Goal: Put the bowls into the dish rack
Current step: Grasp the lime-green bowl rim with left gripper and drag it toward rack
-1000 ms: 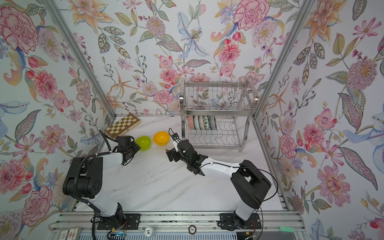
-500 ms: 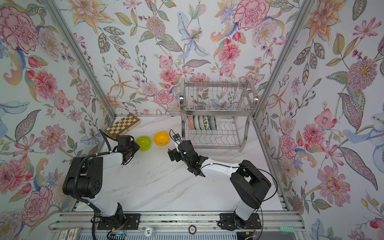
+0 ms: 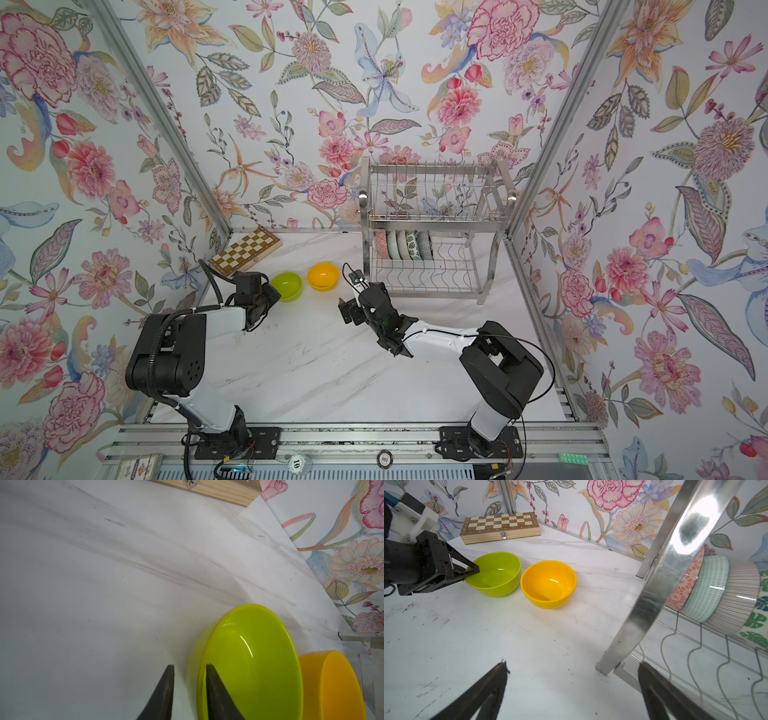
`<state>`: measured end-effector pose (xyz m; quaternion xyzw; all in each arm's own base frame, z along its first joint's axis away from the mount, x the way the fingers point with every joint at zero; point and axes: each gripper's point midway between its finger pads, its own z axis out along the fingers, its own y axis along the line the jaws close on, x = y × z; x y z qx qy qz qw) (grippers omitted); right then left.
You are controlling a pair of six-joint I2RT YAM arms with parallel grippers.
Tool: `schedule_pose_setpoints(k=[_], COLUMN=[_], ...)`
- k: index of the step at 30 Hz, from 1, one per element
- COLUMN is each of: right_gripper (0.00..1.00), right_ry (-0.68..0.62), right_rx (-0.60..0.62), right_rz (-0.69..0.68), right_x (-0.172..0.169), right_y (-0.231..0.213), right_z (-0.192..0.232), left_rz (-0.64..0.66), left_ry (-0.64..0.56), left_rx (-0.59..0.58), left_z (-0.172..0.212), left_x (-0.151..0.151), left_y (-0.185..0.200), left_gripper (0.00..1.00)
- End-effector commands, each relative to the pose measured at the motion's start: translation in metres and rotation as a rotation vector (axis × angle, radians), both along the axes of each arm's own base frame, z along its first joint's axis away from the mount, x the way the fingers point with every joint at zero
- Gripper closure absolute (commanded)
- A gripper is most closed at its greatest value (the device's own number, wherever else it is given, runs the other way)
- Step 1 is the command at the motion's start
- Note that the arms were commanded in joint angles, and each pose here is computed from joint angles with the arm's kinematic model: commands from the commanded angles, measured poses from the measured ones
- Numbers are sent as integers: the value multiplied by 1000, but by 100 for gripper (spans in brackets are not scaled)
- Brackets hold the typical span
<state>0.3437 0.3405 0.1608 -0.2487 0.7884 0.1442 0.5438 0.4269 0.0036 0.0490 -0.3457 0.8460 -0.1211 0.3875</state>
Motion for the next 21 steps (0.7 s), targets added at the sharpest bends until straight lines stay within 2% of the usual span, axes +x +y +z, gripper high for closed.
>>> schedule_pose_setpoints(k=[1,8,13,19,21], right_gripper=[1,1,1,1,1], right_ry=[-41,-38,-36,-38,-44], right_rx=[31,24,28,39,59], right_rz=[-14,-25,-33,-54,-80], right_x=[1,3,4,6,9], right_y=[-5,-6,-8,-12,-17], right_z=[17,15,15,16,18], left_rz=[-1,6,0,-3,-3], left_ry=[2,19,17,-6,-46], left_rx=[10,10,1,-5,-5], left_z=[-2,-6,-3,12,29], left_x=[-3,-8,-11,-20,-25], left_y=[3,4,3,1,1], left_gripper=[73,92,100,100,100])
